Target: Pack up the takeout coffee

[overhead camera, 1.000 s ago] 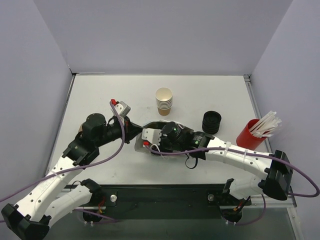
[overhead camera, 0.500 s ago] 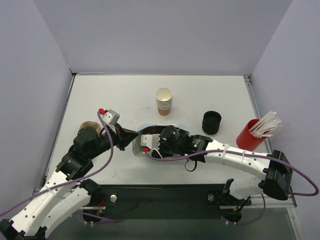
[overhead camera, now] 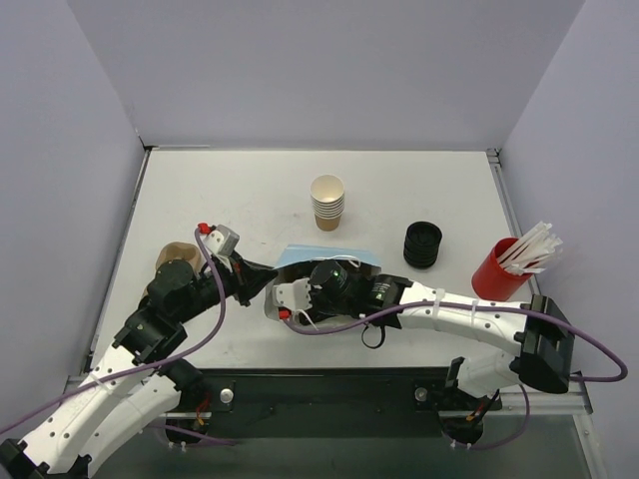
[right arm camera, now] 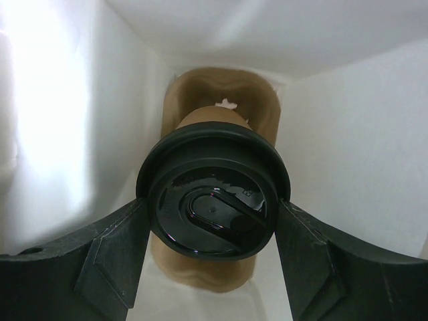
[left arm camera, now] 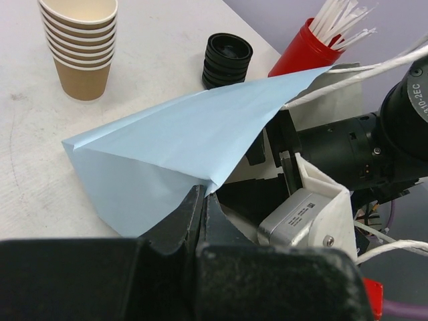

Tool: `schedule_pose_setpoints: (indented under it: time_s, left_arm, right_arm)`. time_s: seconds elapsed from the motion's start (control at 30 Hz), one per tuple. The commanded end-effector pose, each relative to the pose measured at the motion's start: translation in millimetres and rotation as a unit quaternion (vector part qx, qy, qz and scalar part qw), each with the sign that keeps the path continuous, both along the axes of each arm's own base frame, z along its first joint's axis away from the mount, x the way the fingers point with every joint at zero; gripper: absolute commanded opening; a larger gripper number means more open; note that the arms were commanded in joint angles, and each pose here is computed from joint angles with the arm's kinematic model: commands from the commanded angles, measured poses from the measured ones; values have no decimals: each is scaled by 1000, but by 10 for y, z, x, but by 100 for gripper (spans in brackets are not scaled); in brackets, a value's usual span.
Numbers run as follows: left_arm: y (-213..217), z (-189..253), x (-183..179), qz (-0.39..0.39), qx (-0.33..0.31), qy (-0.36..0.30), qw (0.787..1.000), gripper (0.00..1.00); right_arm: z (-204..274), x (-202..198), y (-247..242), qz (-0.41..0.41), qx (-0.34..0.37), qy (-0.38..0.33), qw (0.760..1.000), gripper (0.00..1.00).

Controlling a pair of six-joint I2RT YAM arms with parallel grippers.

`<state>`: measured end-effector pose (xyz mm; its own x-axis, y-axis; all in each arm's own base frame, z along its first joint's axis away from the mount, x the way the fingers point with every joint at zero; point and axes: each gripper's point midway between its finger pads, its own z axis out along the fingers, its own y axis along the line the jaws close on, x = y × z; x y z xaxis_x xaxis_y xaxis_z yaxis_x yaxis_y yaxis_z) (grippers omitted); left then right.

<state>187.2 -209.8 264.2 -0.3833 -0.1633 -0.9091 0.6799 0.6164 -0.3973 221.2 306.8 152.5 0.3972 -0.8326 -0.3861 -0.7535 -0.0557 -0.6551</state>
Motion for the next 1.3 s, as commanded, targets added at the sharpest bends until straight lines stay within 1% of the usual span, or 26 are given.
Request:
schedule_pose_setpoints:
  time_s: [0.0,0.2,0.37,0.5,0.67,0.8,0.9,1.1,1.27]
  left_arm:
    - [-31,70,-16,-13,2,-15,1000,0]
    - [-19,62,-8,-8,5,-14,1000,0]
    - [-8,70,5,-3,4,-9,1000,0]
    - [-12,78,-1,-3,3,-3,1000,0]
    - [5,46,7,-1,15,-5,1000,0]
    - [15,34,11,2,18,-5,1000,0]
    - [17,47,18,3,18,-7,1000,0]
    - [-7,100,38,-1,18,-12,1000,0]
    - [0,186,41,1,14,-27,1000,0]
  right_arm:
    - [267,152,130,-6,13,-42,999,37]
    - [378,109,235,14,33,-34,999,37]
    - [271,78,226,23,14,-23,999,37]
    - [232,165,254,15,8,-43,999,37]
    - [308,217,211,-9,26,-46,999,36]
    - [478,226,105,-22,38,-61,997,36]
    - [556,208,-24,-31,34,-68,997,36]
    - [546,165,-305,-47,12,-75,996,36]
    - [433,158,-512,-58,-7,-64,996,36]
